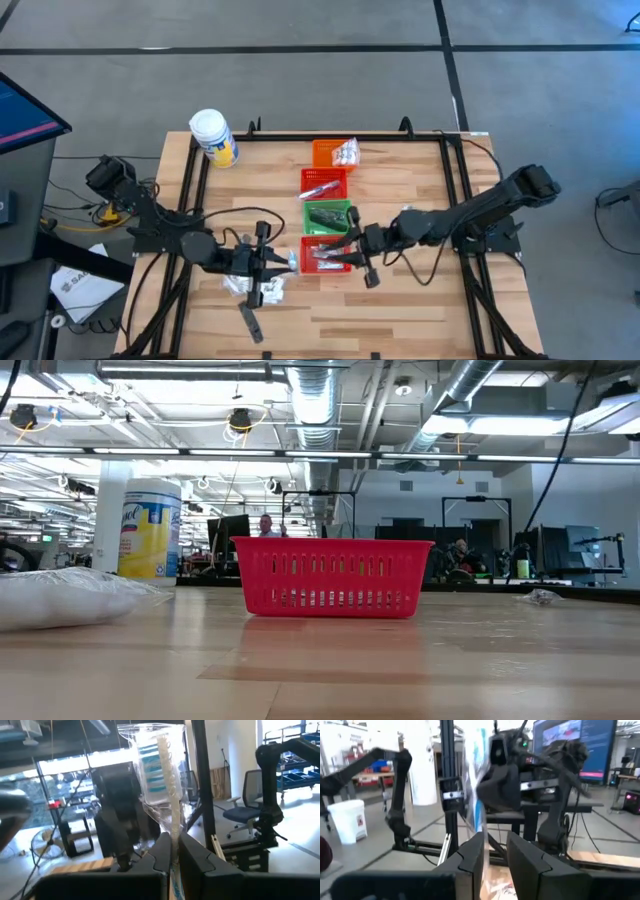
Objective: Pick & Place Travel size toiletries
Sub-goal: Put the blue toothbrush into the top red basket
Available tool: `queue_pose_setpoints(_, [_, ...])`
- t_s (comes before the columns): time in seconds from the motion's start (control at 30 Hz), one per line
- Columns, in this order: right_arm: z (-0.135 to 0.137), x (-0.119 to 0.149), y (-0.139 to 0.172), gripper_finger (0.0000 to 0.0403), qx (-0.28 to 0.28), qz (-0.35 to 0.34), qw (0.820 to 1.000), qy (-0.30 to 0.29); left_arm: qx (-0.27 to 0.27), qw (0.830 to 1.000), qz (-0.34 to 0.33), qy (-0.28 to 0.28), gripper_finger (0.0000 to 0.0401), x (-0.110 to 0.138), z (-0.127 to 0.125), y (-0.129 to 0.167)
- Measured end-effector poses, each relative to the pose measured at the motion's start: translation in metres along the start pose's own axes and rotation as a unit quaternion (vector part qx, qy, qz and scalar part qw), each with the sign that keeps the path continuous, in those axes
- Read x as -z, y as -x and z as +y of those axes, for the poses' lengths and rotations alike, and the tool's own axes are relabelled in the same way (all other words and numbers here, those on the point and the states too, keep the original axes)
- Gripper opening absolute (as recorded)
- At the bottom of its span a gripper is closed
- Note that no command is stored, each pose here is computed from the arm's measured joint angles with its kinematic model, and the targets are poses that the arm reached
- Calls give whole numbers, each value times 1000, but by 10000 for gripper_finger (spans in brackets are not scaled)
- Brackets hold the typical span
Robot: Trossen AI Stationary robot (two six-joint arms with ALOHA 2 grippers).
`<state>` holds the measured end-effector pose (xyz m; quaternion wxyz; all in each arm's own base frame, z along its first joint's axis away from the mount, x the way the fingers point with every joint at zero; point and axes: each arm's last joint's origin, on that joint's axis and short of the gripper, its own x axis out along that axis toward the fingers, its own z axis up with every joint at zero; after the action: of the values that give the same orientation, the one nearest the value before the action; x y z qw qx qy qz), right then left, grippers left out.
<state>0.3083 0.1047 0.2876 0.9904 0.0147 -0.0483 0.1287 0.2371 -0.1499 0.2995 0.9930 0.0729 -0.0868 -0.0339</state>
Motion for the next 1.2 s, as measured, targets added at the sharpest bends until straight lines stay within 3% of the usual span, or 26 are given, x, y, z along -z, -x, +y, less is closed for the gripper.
queue_pose_setpoints(0.2, [7, 4, -25, 96, -8, 32, 999, 8, -4, 1000, -9, -7, 7, 7, -4, -6])
queue_pose_setpoints(0.47, [19, -4, -32, 190, -19, 34, 999, 11, -5, 1000, -10, -12, 7, 9, -5, -8])
queue_pose_setpoints(0.63, [18, 4, -35, 223, -7, 49, 999, -1, -5, 1000, -11, -19, 7, 9, -5, -8])
queue_pose_setpoints(1.2, [20, 23, -60, 186, 10, 71, 997, -27, -22, 1000, -16, -16, 7, 31, -5, -12])
